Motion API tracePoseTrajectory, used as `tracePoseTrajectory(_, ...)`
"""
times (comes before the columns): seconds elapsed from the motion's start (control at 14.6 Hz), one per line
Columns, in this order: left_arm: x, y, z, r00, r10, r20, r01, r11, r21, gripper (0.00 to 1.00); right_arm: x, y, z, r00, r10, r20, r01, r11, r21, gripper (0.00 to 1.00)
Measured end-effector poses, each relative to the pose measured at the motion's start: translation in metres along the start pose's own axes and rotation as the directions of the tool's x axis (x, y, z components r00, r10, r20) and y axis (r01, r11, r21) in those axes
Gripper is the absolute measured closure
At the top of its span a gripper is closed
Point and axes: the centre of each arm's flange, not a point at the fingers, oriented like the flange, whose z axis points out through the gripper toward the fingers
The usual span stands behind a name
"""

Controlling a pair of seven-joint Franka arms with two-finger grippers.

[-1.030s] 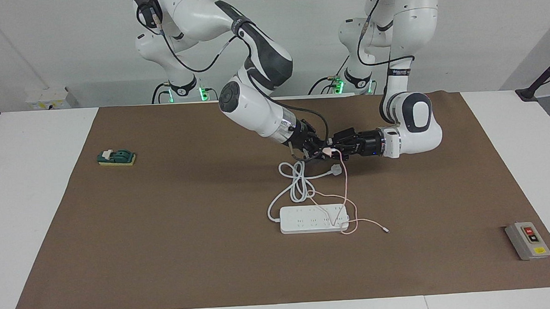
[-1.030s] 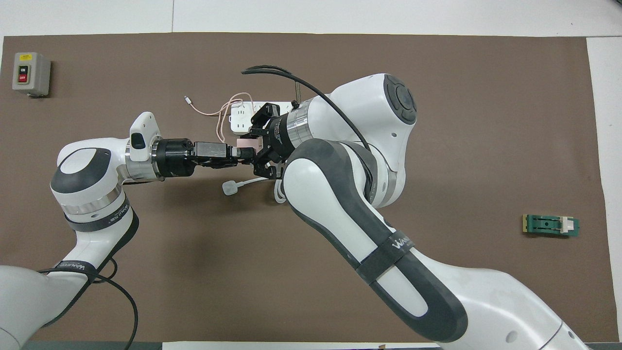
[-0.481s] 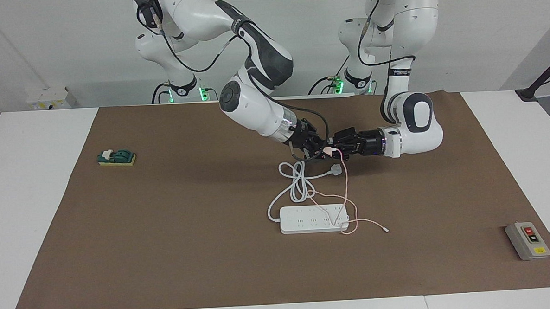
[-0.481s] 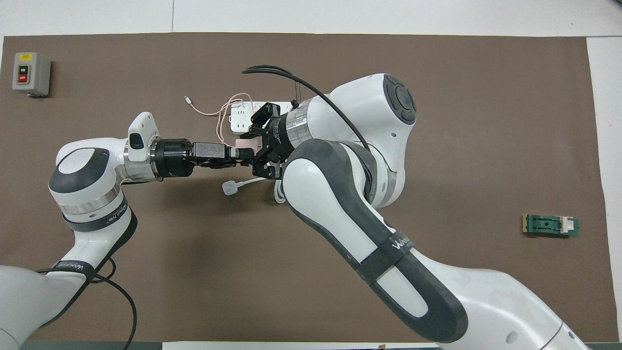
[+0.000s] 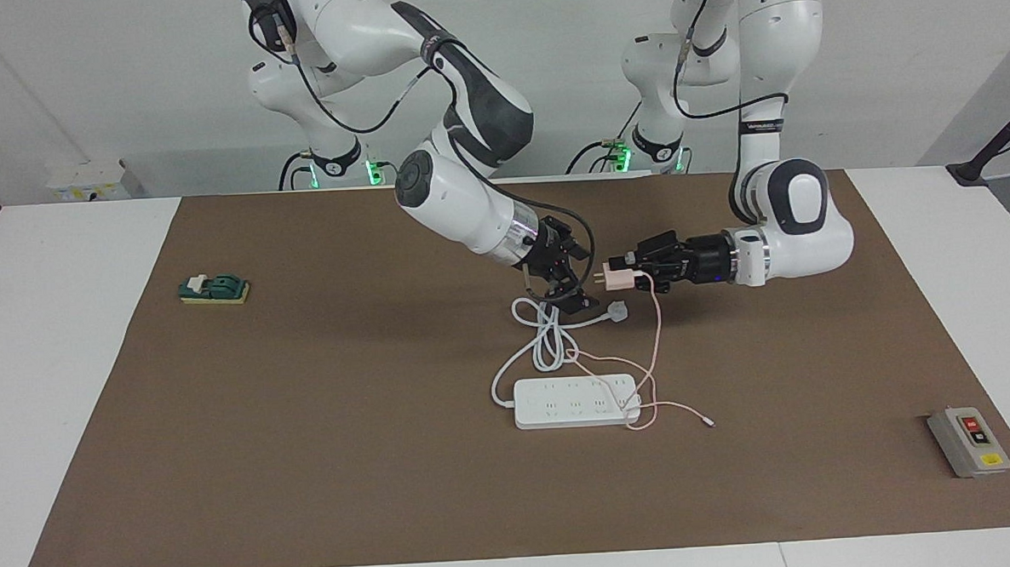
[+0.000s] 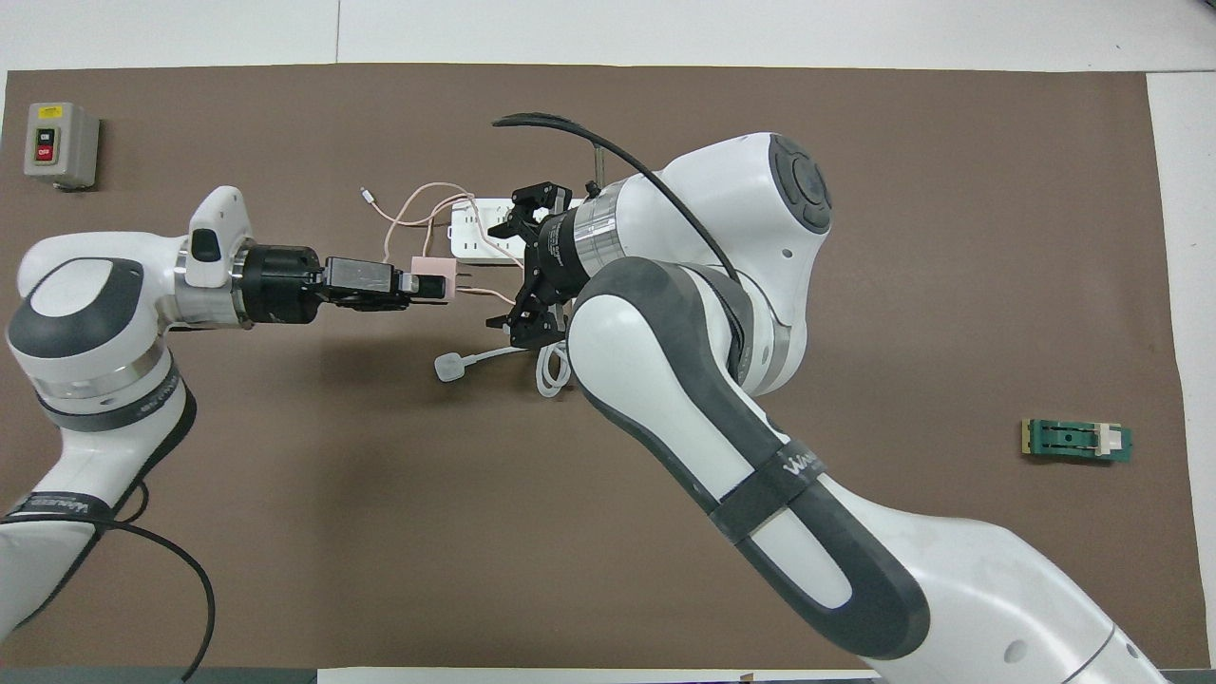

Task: Plug charger into power strip

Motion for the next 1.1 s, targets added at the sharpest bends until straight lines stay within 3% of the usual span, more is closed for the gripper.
tracePoseTrajectory(0.14,0.014,0.017,-0.037,0.998,0.055,0.021,-0.057,0.985,0.161,0.71,0.012,-0.02,-0.031,1.0,0.021,0.009,-0.021,1.0,0.009,0.0)
tracePoseTrajectory(0.27,0.028,0.032,-0.062,0.99,0.128,0.055,-0.139,0.921,0.363,0.71,0.036,-0.04,-0.069,0.998,0.056,0.009,-0.056,0.998,0.011,0.0)
tracePoseTrajectory(0.41,0.045,0.039,-0.076,0.976,0.195,0.094,-0.215,0.806,0.552,0.71,0.058,-0.055,-0.111,0.998,0.058,-0.011,-0.058,0.998,0.03,0.0)
tracePoseTrajectory(0.55,0.063,0.034,-0.085,0.946,0.276,0.168,-0.314,0.66,0.682,0.71,0.06,-0.055,-0.138,0.999,0.017,-0.044,-0.015,0.999,0.046,0.0)
tracePoseTrajectory(0.69,0.086,0.036,-0.098,0.858,0.383,0.342,-0.497,0.455,0.739,0.71,0.061,-0.051,-0.159,0.996,-0.038,-0.083,0.04,0.999,0.029,0.0)
tracePoseTrajectory(0.82,0.11,0.049,-0.117,0.747,0.428,0.509,-0.636,0.237,0.734,0.71,0.076,-0.049,-0.186,0.978,-0.157,-0.14,0.157,0.988,-0.01,0.0)
tracePoseTrajectory(0.96,0.133,0.063,-0.133,0.662,0.408,0.629,-0.699,0.032,0.715,0.71,0.097,-0.046,-0.213,0.929,-0.317,-0.192,0.306,0.948,-0.087,0.0)
tracePoseTrajectory(1.03,0.142,0.068,-0.135,0.623,0.39,0.679,-0.714,-0.073,0.697,0.71,0.106,-0.043,-0.224,0.889,-0.408,-0.21,0.386,0.912,-0.137,0.0)
tracePoseTrajectory(1.1,0.15,0.071,-0.126,0.58,0.375,0.723,-0.732,-0.149,0.665,0.71,0.113,-0.04,-0.233,0.836,-0.502,-0.22,0.467,0.863,-0.195,0.0)
